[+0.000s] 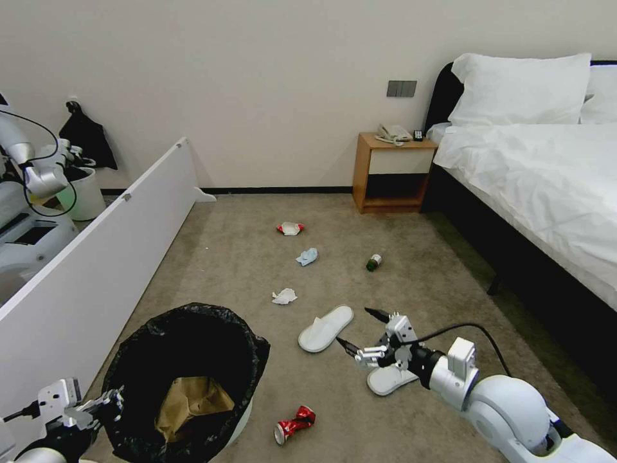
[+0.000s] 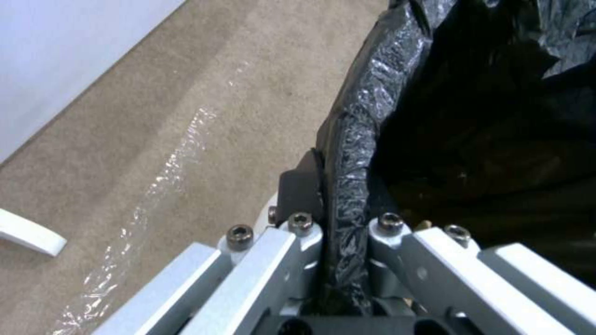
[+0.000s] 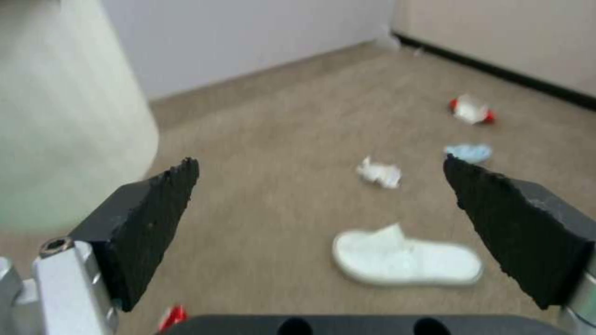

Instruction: Pick up the trash bin, then pick up the garbage from the floor and place it into the trash bin.

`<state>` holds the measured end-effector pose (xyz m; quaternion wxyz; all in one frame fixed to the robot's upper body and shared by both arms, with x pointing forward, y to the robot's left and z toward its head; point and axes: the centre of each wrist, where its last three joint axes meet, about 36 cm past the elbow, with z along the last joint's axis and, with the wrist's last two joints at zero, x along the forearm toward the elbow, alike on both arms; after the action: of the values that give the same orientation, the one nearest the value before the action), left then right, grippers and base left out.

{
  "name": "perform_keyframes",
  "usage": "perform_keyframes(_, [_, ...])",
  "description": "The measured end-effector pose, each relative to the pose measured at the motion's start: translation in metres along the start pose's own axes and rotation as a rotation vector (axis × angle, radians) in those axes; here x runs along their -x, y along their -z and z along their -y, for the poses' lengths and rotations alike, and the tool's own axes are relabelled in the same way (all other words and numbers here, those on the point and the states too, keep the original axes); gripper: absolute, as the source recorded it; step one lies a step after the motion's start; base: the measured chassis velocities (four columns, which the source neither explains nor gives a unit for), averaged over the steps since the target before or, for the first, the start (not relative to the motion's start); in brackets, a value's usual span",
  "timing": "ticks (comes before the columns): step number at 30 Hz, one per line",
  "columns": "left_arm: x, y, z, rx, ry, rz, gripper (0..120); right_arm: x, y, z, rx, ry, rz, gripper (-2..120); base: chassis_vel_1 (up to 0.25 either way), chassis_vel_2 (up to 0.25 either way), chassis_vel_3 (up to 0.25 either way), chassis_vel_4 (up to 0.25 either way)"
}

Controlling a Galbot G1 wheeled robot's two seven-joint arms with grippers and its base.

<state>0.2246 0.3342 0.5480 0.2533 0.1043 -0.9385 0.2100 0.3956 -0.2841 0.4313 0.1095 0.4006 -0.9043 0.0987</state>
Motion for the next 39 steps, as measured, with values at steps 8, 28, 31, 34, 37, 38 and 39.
perform_keyframes(8, [-0.001, -0.002, 0.001, -0.006, -0.003, -0.004, 3, 0.023, -0.028, -0.003, -0.011, 0.037, -0.066, 100, 0.000, 0.000, 0.000, 0.000])
perform_keyframes(28, [-0.002, -0.003, 0.004, -0.001, -0.007, -0.006, 3, 0.073, -0.083, -0.020, 0.068, 0.005, -0.279, 100, 0.000, 0.000, 0.000, 0.000])
perform_keyframes(31, [-0.002, -0.003, 0.004, -0.002, -0.008, -0.006, 3, 0.079, -0.094, -0.021, 0.091, -0.018, -0.321, 100, 0.000, 0.000, 0.000, 0.000])
perform_keyframes(34, [-0.002, -0.003, 0.004, -0.003, -0.008, -0.008, 3, 0.084, -0.100, -0.022, 0.102, -0.026, -0.347, 100, 0.000, 0.000, 0.000, 0.000])
perform_keyframes(37, [-0.002, -0.004, 0.004, -0.004, -0.008, -0.008, 3, 0.089, -0.106, -0.023, 0.115, -0.027, -0.378, 100, 0.000, 0.000, 0.000, 0.000])
perform_keyframes(38, [-0.002, -0.004, 0.004, -0.004, -0.007, -0.009, 3, 0.090, -0.107, -0.024, 0.118, -0.027, -0.387, 100, 0.000, 0.000, 0.000, 0.000])
perform_keyframes(39, [-0.003, -0.004, 0.004, -0.004, -0.006, -0.010, 3, 0.092, -0.108, -0.025, 0.122, -0.026, -0.399, 100, 0.000, 0.000, 0.000, 0.000])
